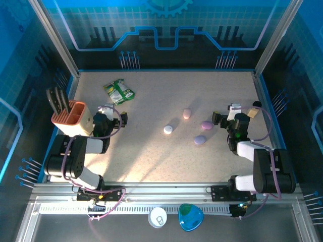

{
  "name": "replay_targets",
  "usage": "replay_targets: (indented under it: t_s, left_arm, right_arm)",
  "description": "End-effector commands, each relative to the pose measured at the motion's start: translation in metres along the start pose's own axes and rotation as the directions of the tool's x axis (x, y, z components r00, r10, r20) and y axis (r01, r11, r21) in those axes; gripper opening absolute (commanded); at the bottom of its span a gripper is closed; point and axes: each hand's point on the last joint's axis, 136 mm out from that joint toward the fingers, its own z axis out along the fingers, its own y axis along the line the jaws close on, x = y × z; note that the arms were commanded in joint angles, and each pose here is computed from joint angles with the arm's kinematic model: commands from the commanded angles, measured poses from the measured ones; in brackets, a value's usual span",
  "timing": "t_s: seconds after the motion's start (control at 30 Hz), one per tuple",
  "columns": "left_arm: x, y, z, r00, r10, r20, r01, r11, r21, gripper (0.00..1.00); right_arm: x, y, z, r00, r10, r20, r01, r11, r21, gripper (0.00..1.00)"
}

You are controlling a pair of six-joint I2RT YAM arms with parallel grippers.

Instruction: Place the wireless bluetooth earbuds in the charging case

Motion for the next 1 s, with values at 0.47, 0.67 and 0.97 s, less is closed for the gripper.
replay_targets:
  t_s: [0.47,0.67,0.97]
  left_arm:
    - [-0.013,0.007,0.002,0.997,-0.059,0.048,0.059,0.998,-0.004,0.99]
    - [-0.012,0.007,0.002,0.997,-0.056,0.046,0.056,0.998,-0.006,0.99]
    - [-0.011,0.000,0.003,0.998,-0.042,0.035,0.041,0.999,0.032,0.99]
  right_arm:
    - [-0.012,0.020,-0.008,0.997,-0.009,0.082,0.020,0.991,-0.131,1.00]
    - [-0.004,0.033,0.014,0.996,-0.076,0.048,0.083,0.982,-0.169,1.00]
    - [0.009,0.051,0.024,0.985,-0.170,0.041,0.174,0.970,-0.172,1.00]
